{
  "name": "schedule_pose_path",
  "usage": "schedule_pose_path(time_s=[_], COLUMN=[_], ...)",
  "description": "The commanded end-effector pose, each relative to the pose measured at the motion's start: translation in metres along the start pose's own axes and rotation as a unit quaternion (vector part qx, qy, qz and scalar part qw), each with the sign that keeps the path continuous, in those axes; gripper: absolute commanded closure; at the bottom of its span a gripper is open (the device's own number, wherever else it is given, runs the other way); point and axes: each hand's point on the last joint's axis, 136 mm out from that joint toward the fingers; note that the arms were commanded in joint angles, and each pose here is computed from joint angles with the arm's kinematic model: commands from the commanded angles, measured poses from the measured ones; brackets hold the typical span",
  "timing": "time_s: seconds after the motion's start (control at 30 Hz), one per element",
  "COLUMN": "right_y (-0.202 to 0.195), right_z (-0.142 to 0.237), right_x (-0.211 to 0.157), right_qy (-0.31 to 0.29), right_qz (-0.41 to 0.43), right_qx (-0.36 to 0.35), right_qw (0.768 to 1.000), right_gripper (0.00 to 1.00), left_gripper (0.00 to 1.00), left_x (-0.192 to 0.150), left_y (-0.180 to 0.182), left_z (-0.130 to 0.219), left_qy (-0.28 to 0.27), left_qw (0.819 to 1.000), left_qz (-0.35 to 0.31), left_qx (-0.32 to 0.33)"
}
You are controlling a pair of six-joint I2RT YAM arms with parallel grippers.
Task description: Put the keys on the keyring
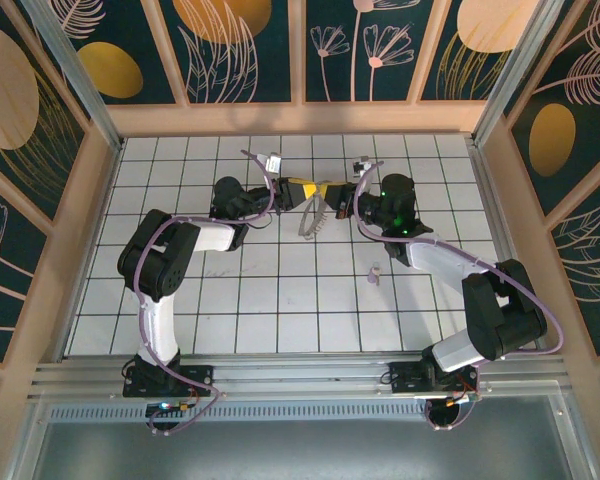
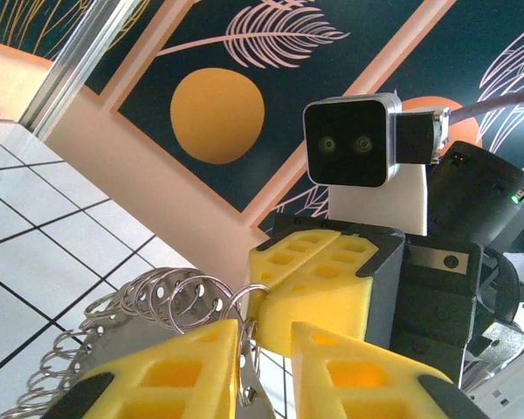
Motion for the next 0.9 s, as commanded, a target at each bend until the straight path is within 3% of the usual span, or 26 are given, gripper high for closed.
schedule_pose_path(time_s=[0.0,0.5,0.73,0.8,0.83,0.87], right_y=[0.013,0.013,0.012,0.007,0.000,-0.005], right_z=[0.008,0.009,0.011,0.015,0.020,0.025], right_x=[0.021,0.020,0.019,0.024,0.027,0.031], right_qy=[-0.035,-0.035,-0.034,-0.040,-0.047,-0.056], right_qz=[0.028,0.026,0.024,0.017,0.006,-0.003], right_qx=[0.013,0.016,0.015,0.004,-0.007,-0.015], right_qw=[0.999,0.999,0.999,0.999,0.999,0.998], right_gripper=[1.00,1.00,1.00,1.00,0.96,0.84], left_gripper=[0.78,0.86,1.00,1.00,1.00,1.00], left_x=[-0.001,-0.012,-0.012,-0.009,-0.006,-0.005], left_y=[-0.009,-0.012,-0.008,-0.007,-0.008,-0.009], left_z=[0.000,-0.007,-0.009,-0.009,-0.008,-0.007], left_qy=[-0.001,0.015,0.015,0.011,0.008,0.006], left_qw=[1.000,1.000,1.000,1.000,1.000,0.999], left_qz=[-0.018,-0.012,-0.019,-0.022,-0.027,-0.033], left_qx=[-0.021,-0.023,-0.003,0.002,0.007,0.010])
Point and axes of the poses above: each hand's point on the last joint's axis, 136 mm out from that joint toward the fingers, its own z axis back along the fingers, its own y axis along the line the jaws close on, x = y × z, and after that the axes turned 7 degrees about -z, right-handed
